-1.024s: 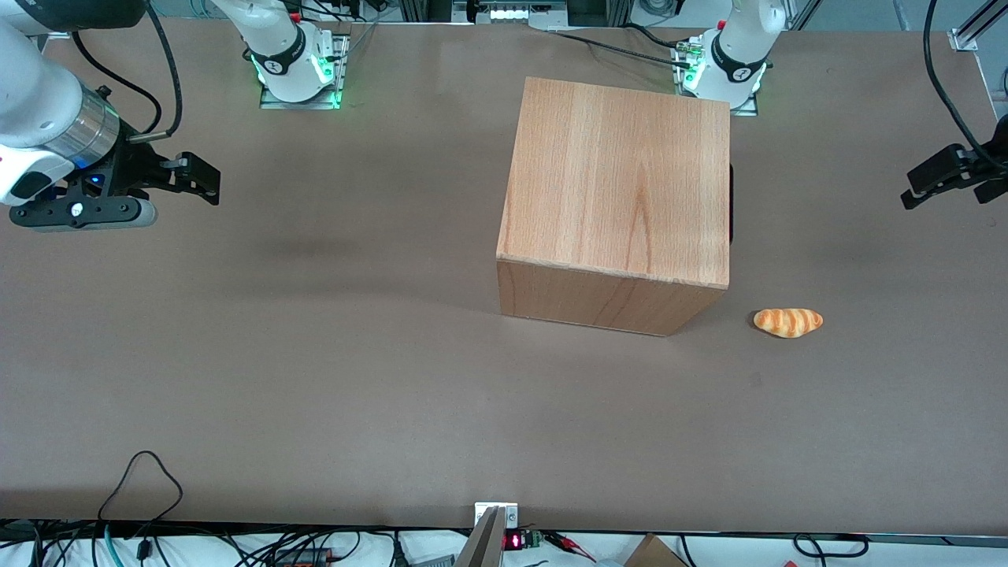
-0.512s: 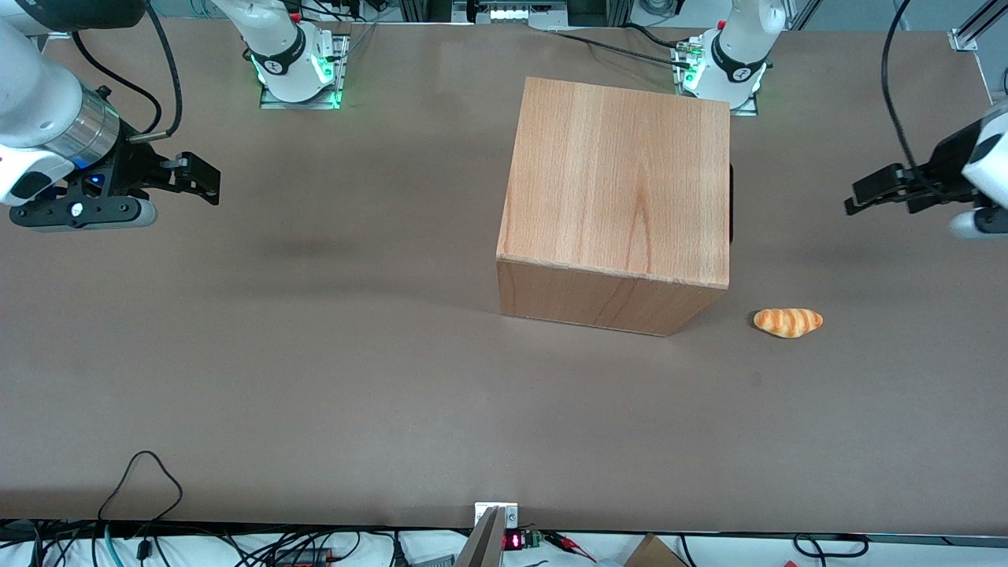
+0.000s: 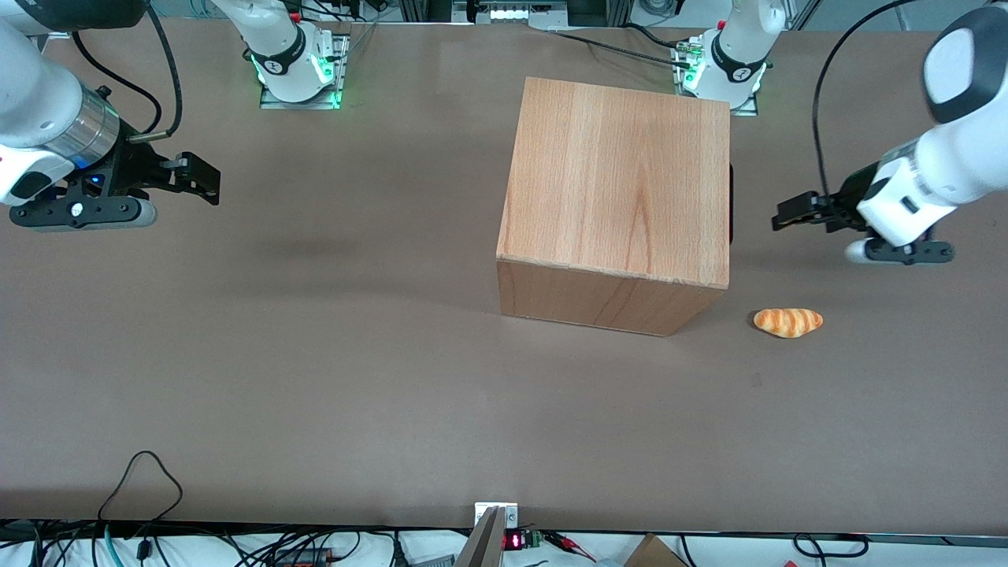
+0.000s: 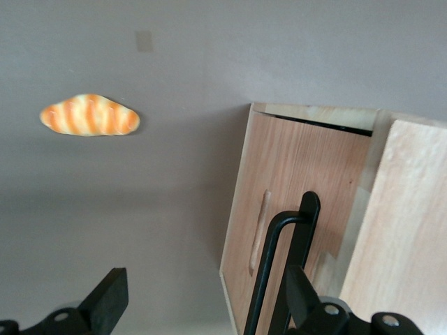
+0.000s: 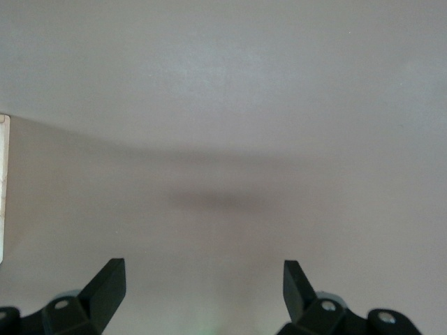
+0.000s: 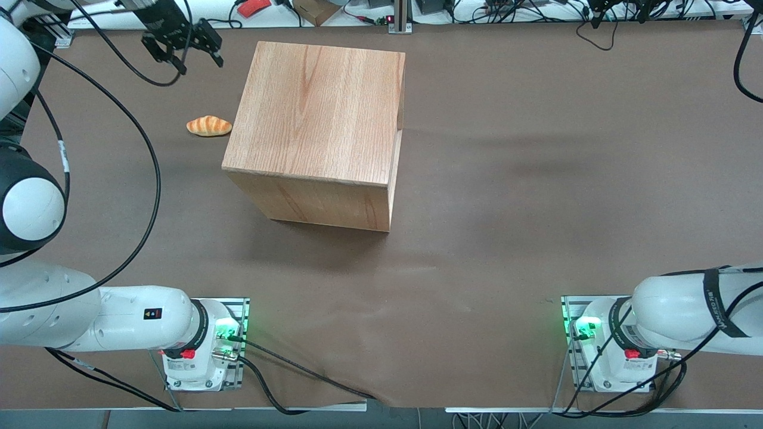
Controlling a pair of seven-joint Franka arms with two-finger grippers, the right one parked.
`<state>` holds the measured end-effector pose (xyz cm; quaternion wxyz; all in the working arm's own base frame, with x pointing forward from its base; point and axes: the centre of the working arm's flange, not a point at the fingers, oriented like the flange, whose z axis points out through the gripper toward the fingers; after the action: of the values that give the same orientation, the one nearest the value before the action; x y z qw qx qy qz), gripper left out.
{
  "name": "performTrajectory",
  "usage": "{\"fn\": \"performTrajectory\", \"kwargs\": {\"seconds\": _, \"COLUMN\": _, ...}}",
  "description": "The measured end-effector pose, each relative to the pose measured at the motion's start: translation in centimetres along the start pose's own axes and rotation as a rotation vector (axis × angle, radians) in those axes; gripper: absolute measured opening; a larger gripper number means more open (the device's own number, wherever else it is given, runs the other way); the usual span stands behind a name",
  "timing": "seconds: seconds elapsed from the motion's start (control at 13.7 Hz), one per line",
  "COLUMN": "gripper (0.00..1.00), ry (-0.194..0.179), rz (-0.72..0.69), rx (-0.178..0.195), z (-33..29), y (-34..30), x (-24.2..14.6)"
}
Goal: Open top drawer with left arm
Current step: 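Move the open left gripper toward the black drawer handle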
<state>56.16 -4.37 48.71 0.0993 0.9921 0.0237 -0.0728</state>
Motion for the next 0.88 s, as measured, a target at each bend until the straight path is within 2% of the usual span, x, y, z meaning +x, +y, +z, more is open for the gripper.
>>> {"fn": "performTrajectory", "kwargs": {"seconds": 0.22, "gripper": 1.00, "ry": -0.029, "rz": 0.033, "rx": -0.024, "z": 2.6, "y": -0.2, "x": -0.3}}
{"fn": "performTrajectory", "kwargs": {"seconds": 0.66, "gripper": 1.00, "ry": -0.056, "rz": 0.070, "rx": -0.067, "z": 6.4, "y": -0.9, "x": -0.9}}
{"fn": "performTrajectory", "kwargs": {"seconds": 0.88, "gripper": 1.00, "ry": -0.068, "rz": 0.077, "rx": -0.072, "z": 7.1, "y": -1.0, "x": -1.1}}
